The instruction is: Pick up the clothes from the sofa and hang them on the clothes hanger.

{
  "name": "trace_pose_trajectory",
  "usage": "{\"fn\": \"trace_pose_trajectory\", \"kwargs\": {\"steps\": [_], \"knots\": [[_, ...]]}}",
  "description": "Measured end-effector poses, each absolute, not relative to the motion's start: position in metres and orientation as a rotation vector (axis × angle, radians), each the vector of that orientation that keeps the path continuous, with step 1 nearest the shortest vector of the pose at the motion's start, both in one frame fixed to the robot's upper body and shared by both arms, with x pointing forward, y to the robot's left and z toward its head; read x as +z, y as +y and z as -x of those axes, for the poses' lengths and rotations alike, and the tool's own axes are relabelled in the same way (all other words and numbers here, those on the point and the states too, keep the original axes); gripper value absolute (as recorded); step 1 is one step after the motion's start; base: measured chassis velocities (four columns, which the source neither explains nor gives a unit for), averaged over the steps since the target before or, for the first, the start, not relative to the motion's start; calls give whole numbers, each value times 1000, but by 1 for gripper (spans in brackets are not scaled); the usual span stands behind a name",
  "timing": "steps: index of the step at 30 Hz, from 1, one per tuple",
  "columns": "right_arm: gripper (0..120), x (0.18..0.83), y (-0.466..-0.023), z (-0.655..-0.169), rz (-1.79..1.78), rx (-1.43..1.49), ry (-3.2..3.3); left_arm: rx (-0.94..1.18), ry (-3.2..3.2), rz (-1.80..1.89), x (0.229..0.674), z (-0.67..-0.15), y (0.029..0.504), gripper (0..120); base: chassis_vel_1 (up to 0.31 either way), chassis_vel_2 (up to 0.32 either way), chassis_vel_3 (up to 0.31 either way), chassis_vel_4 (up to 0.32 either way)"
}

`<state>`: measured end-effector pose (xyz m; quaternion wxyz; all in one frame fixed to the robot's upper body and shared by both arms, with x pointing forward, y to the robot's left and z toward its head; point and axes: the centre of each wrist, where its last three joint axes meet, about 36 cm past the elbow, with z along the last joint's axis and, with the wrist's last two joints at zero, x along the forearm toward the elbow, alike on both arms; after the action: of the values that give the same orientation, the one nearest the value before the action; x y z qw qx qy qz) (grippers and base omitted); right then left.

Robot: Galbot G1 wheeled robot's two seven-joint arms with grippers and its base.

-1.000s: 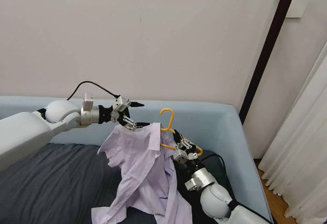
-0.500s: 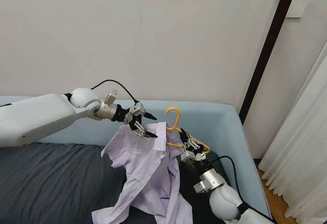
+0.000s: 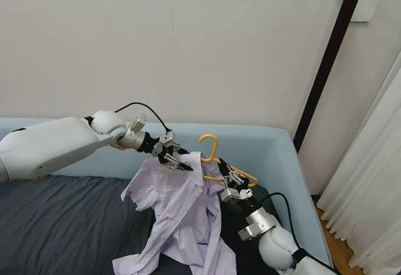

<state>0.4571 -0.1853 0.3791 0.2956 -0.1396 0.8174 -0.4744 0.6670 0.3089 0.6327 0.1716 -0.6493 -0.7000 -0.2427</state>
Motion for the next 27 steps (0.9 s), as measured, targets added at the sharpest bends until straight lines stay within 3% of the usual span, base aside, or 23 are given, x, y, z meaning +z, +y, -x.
{"fn": "trace_pose_trajectory", "kwargs": {"steps": [4, 6, 9, 21, 27], "knots": [[4, 378, -185, -457, 373, -1263, 2171, -682, -1984, 1849, 630, -666, 308, 26, 0, 0, 0, 0], [4, 377, -186, -456, 377, -1265, 2164, -678, -1982, 1852, 627, -666, 308, 13, 0, 0, 0, 0], [4, 376, -186, -455, 379, -1264, 2163, -681, -1982, 1855, 626, -666, 308, 8, 0, 0, 0, 0], [4, 375, -190, -447, 382, -1271, 2167, -673, -1999, 1862, 615, -668, 308, 7, 0, 0, 0, 0], [21, 378, -192, -428, 370, -1201, 2278, -666, -2009, 1848, 604, -668, 313, 7, 0, 0, 0, 0]]}}
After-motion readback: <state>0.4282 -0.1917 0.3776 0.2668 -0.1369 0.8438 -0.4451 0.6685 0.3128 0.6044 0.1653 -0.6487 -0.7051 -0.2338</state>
